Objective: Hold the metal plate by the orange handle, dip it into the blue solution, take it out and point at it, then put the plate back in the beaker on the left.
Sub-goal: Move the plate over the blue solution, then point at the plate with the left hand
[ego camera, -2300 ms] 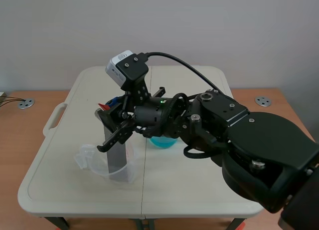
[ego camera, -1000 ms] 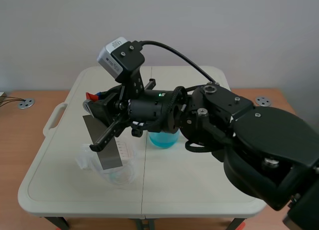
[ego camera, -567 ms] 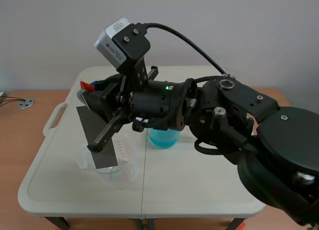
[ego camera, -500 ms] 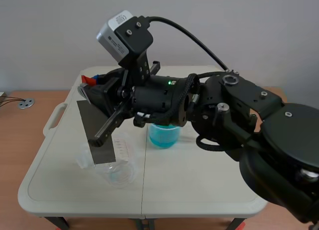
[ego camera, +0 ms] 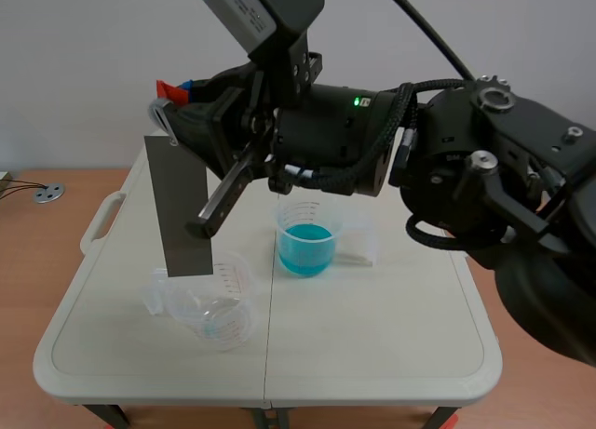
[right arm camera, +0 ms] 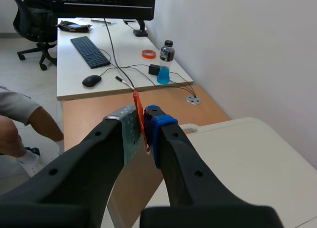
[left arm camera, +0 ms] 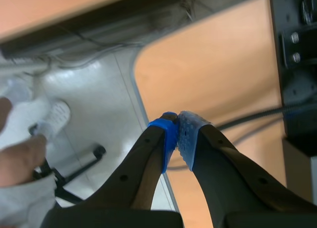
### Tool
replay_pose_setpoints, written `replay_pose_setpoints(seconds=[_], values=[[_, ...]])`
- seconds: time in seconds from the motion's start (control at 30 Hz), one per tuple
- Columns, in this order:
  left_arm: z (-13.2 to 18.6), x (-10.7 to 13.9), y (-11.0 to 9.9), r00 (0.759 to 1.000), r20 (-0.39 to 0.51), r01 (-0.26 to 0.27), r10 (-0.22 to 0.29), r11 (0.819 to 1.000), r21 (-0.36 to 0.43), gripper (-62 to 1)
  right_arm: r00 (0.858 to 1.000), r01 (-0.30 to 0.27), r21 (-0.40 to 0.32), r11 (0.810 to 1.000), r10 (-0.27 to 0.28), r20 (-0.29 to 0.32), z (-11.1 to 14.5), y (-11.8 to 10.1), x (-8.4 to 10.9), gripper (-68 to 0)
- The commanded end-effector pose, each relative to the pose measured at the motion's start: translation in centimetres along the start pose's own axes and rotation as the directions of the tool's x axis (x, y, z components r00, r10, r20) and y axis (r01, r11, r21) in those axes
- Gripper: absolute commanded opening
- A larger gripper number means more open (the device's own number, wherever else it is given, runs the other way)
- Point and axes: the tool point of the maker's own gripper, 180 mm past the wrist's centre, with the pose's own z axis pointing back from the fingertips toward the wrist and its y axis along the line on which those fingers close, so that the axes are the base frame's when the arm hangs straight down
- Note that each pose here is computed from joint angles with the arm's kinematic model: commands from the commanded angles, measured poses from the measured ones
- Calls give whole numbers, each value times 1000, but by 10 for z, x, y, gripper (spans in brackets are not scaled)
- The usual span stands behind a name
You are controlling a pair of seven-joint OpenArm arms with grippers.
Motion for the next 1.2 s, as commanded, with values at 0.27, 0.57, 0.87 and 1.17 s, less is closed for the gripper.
replay_pose_setpoints(seconds=[0.27, 0.57, 0.87, 1.17], values=[[19, 68, 28, 983, 175, 40, -55, 995, 87, -580, 992, -101, -51, 994, 105, 77, 16, -22, 41, -664], [44, 131, 47, 928, 350, 74, -130, 983, 169, -580, 985, -153, -162, 975, 163, 54, 41, -63, 50, -664], [52, 190, 63, 861, 455, 143, -229, 966, 216, -580, 977, -203, -225, 953, 211, 14, 60, -88, 53, -664], [61, 252, 52, 758, 575, 245, -309, 951, 189, -580, 981, -194, -264, 945, 194, -26, 67, -110, 40, -664]])
